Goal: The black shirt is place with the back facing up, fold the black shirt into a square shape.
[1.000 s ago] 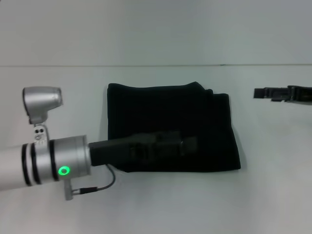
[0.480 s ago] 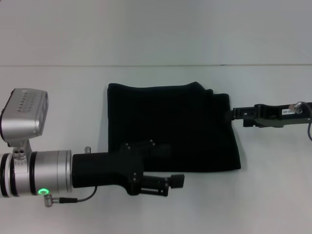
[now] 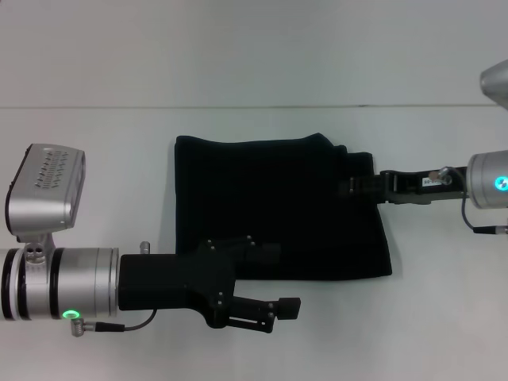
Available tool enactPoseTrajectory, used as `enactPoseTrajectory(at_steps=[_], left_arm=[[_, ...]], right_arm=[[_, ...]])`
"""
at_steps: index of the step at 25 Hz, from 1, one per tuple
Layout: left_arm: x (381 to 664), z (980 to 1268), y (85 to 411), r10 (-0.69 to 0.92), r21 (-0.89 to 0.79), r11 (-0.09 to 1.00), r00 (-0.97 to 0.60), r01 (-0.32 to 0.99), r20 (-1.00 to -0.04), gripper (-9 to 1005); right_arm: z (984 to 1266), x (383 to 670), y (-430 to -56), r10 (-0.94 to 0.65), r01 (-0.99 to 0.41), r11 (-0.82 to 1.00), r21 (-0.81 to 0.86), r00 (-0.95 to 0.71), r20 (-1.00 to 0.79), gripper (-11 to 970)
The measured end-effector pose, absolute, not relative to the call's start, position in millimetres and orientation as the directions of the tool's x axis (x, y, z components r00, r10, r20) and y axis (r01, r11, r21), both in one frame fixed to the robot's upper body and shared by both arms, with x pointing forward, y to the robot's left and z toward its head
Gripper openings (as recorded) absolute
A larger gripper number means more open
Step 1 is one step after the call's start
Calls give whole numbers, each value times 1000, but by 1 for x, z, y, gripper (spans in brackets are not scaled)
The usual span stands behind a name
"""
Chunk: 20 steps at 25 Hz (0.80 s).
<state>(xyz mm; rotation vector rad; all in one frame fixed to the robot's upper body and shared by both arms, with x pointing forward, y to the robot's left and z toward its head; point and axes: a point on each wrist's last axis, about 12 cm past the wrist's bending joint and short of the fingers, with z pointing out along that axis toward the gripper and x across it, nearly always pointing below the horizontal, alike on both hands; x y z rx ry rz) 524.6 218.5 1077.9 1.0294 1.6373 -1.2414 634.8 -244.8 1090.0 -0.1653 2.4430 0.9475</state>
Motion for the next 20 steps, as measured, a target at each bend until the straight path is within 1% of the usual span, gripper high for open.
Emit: enactPoseTrajectory(at_steps=[12, 20], left_arm=[[524, 1077, 218, 138, -291, 176, -316, 940, -939, 947], [525, 1077, 219, 141, -289, 185, -316, 939, -938, 947]], right_arm=[[1078, 638, -225, 61, -278, 784, 555, -856, -514, 878], [1078, 637, -221, 69, -275, 778, 565, -857, -511, 825]])
